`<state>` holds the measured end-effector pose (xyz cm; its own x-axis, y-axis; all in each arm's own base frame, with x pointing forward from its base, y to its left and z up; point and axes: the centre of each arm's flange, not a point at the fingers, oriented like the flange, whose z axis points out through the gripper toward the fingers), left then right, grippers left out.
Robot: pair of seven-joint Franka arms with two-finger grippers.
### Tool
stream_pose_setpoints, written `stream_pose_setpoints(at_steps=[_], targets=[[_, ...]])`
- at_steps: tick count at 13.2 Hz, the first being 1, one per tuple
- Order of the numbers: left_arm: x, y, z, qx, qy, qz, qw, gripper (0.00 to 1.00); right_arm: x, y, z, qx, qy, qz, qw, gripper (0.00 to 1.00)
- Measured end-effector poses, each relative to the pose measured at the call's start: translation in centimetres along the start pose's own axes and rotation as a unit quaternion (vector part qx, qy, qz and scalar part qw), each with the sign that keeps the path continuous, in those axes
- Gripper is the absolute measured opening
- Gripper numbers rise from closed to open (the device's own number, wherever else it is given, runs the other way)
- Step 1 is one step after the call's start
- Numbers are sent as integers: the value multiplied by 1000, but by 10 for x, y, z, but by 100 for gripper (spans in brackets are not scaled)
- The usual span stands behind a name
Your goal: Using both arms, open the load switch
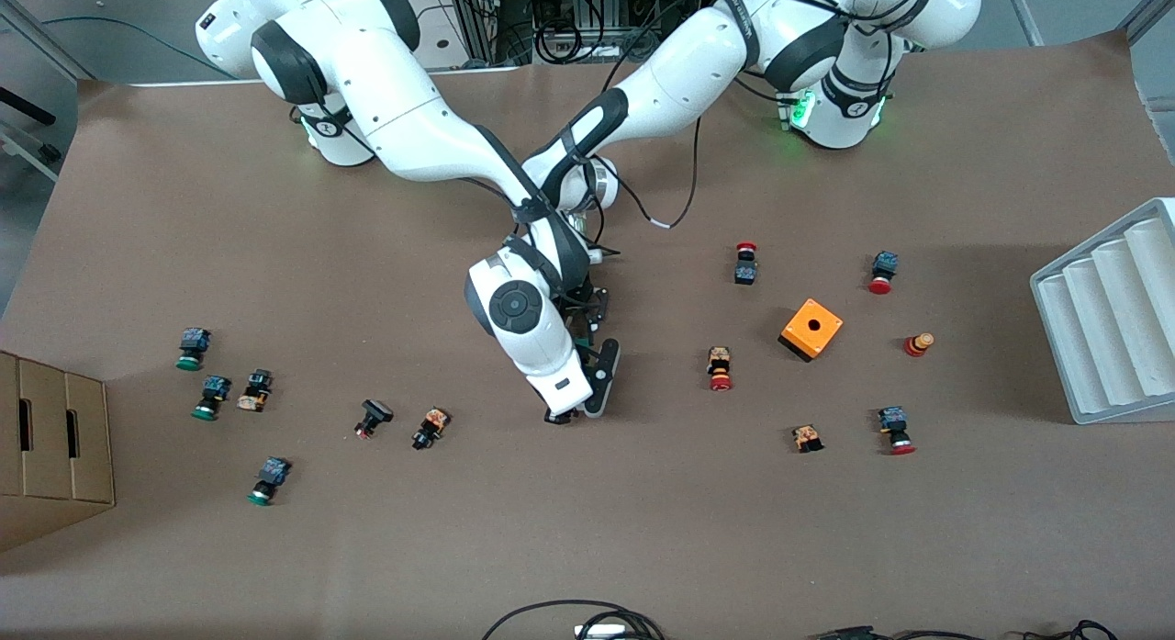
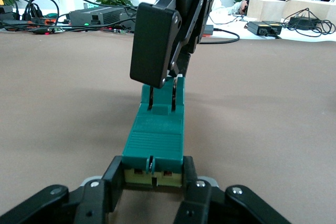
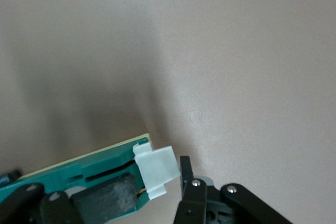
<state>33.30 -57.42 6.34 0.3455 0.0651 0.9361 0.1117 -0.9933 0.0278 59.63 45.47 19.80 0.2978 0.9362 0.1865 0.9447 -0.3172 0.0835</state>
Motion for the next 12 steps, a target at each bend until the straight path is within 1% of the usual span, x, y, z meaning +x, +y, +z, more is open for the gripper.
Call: stream_pose_setpoints(at_steps=[4, 12], targets=[[0, 0, 0, 0, 0, 0, 1000, 49, 0, 1, -1, -1, 1, 0, 1000, 37], [0, 0, 0, 0, 0, 0, 1000, 49, 1, 1, -4, 0, 1, 1, 1000, 36]])
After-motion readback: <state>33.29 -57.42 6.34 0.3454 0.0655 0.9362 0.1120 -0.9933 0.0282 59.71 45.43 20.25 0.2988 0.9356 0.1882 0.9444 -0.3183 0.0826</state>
